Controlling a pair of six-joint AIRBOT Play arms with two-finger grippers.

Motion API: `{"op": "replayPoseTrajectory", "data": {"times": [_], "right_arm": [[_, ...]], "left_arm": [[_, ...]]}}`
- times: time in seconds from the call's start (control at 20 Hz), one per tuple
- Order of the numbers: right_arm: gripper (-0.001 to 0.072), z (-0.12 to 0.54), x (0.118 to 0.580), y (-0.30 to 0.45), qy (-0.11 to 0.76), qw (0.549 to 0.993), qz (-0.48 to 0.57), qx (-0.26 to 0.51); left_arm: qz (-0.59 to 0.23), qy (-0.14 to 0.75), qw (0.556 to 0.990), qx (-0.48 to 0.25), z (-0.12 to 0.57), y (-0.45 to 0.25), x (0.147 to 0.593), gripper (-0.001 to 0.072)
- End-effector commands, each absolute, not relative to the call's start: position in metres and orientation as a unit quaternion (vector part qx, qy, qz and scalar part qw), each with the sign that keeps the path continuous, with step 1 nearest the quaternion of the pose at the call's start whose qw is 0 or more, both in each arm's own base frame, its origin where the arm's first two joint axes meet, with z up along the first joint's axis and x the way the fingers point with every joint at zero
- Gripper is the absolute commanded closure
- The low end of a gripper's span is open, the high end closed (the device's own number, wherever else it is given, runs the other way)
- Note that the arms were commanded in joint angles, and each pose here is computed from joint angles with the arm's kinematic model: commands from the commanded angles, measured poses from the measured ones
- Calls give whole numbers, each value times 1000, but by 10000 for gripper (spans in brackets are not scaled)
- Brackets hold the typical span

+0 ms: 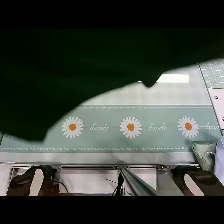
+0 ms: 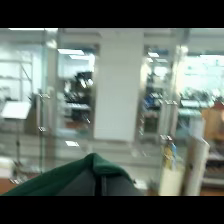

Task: Fold the shirts.

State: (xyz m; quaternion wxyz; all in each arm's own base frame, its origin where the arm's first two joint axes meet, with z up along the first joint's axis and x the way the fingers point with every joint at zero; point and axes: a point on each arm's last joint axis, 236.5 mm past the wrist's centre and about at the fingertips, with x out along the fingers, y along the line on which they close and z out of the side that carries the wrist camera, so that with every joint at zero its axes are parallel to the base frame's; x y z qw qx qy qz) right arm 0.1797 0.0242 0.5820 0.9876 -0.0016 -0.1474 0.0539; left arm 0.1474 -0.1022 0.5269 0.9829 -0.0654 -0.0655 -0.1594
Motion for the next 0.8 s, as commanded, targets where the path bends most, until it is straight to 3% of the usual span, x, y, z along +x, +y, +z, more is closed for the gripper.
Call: {"op": "replayPoseTrajectory", "data": {"times": [0.0, 0.15, 0.35, 0.6, 0.75], "right_arm": [[679, 522, 187, -21, -13, 999, -43, -18], [679, 436, 223, -50, 184, 976, -99, -54], [679, 328, 298, -32, 402, 910, -44, -86], [678, 224, 457, 14, 441, 892, 54, -80], [678, 148, 499, 39, 493, 865, 90, -31]], "left_arm": [[-113, 87, 986, -87, 456, -91, 140, 691], [-89, 227, 962, -120, 380, -73, 159, 691], [-84, 342, 917, -185, 279, -54, 209, 691], [-37, 357, 892, -275, 197, -16, 291, 691], [-14, 393, 867, -306, 148, 6, 338, 690]]}}
